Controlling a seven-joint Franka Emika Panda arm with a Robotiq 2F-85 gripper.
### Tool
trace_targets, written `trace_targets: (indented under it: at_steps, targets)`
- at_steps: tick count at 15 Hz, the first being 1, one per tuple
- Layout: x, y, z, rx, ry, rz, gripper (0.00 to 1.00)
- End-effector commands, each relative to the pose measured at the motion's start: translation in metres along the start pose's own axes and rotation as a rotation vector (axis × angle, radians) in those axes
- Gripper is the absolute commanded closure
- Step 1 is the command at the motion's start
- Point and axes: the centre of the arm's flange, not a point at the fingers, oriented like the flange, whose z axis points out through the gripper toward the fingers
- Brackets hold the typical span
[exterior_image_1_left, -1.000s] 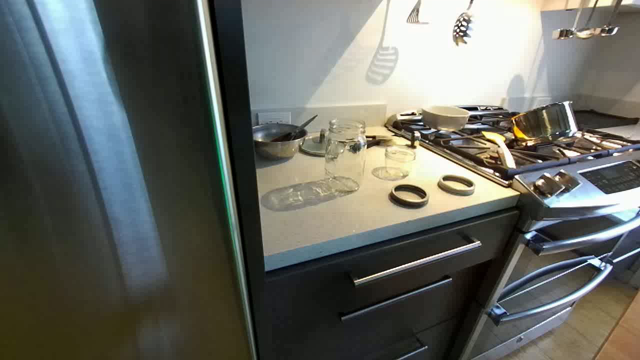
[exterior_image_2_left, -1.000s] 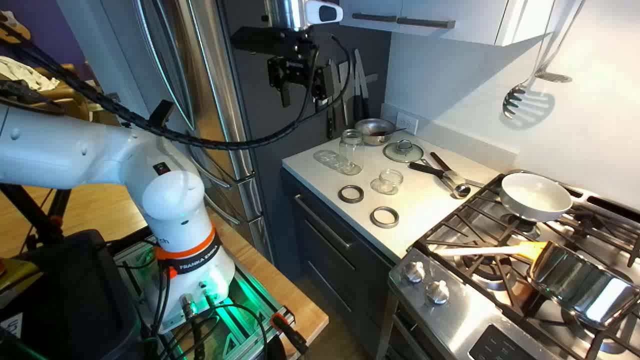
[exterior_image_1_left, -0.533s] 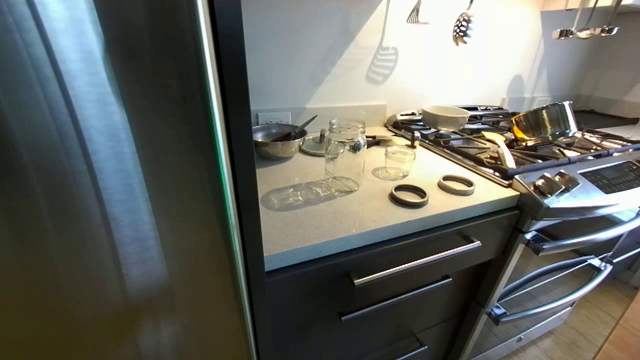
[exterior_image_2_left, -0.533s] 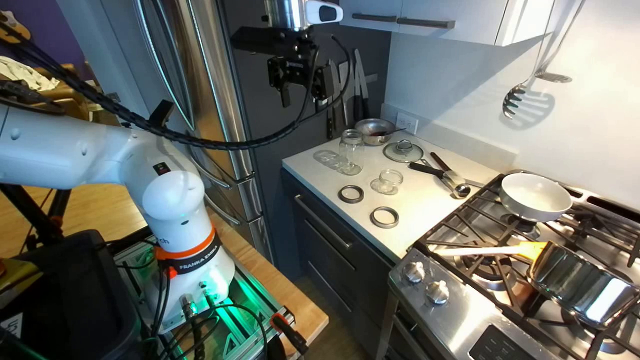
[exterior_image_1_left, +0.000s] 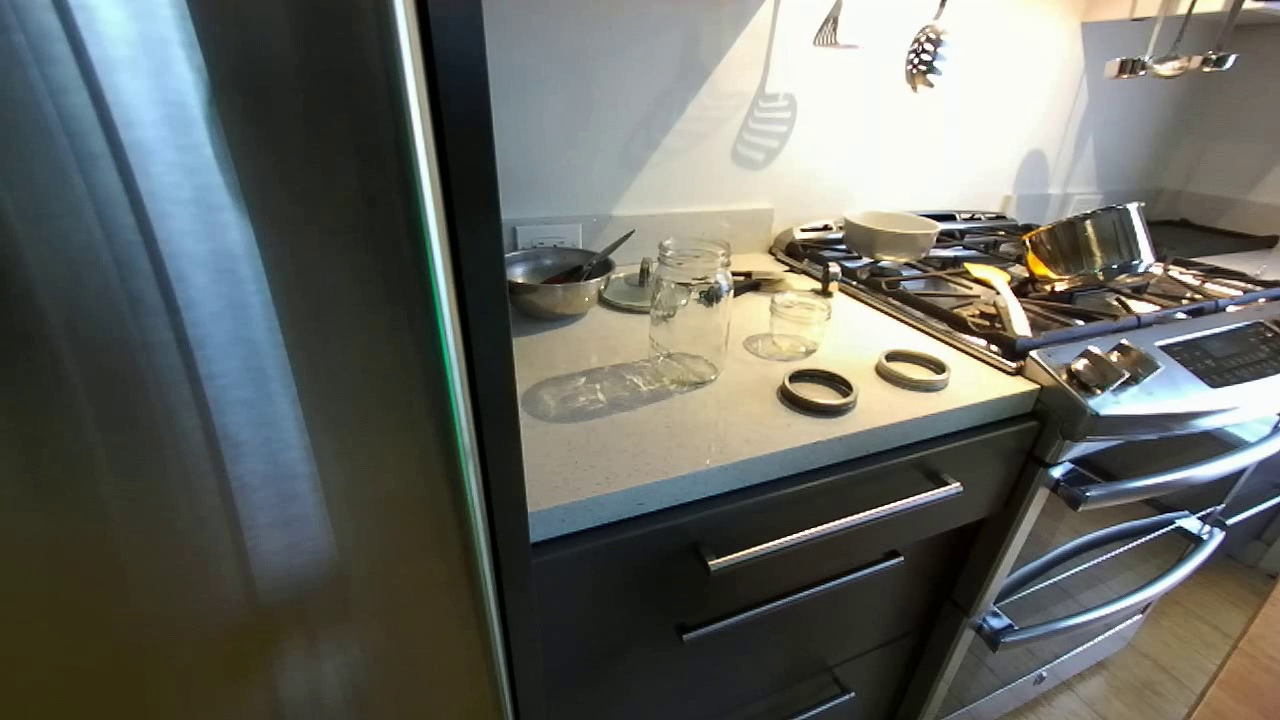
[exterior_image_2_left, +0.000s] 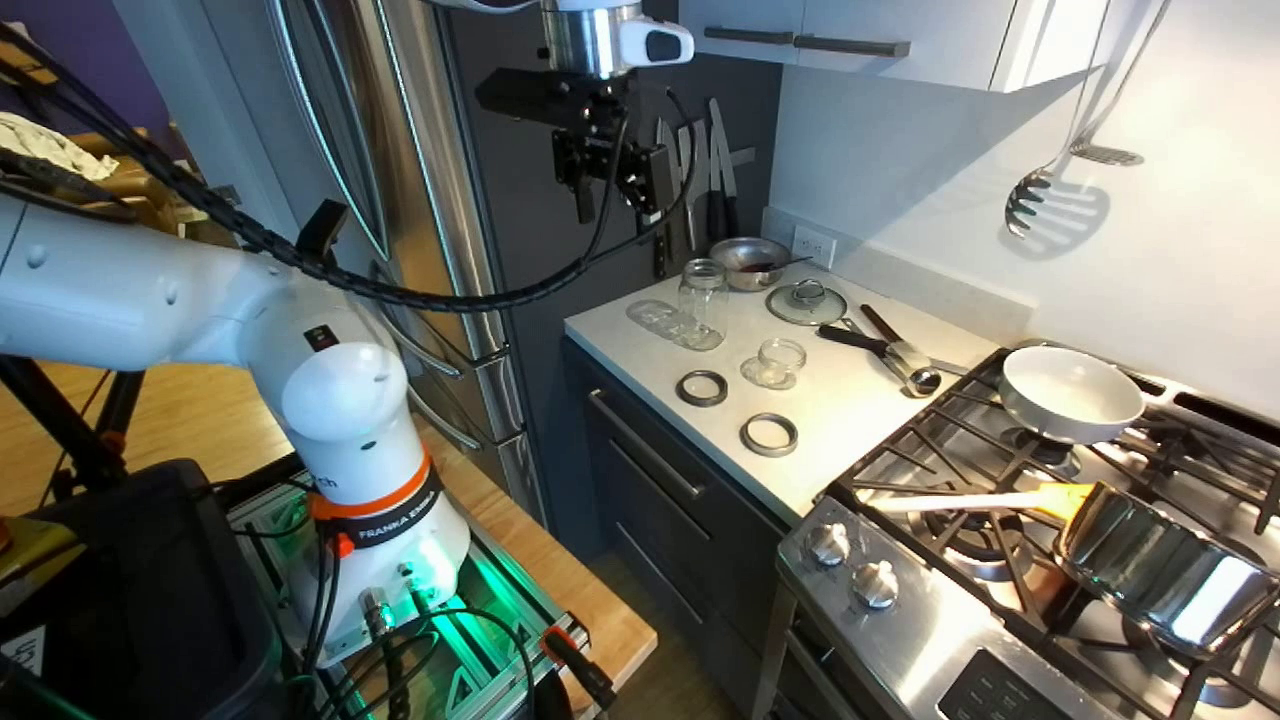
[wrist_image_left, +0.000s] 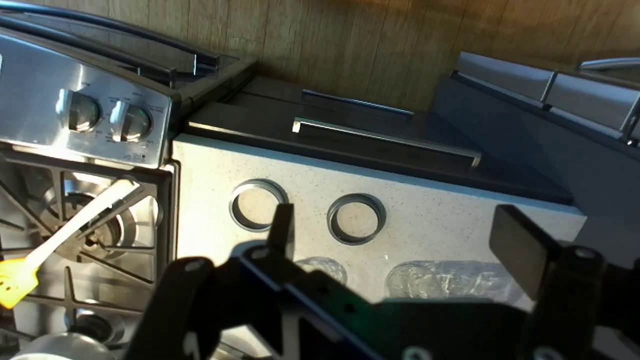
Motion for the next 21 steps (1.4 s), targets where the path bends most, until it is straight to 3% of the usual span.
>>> trace_targets:
  at_steps: [1,4,11,12,13,19,21]
  targets:
    - [0.042,-0.004,0.065,-0.037,-0.05,0.159,0.0]
    - [0.064,-0.004,0.112,-0.045,-0.056,0.211,0.0]
    - [0.11,0.007,0.209,0.002,-0.065,0.194,0.0]
    - [0.112,0.007,0.218,0.044,-0.078,0.186,0.0]
    - [0.093,0.001,0.198,-0.005,-0.059,0.196,0.0]
    - [0.106,0.003,0.214,0.017,-0.081,0.192,0.0]
    - [0.111,0.008,0.234,-0.016,-0.062,0.209,0.0]
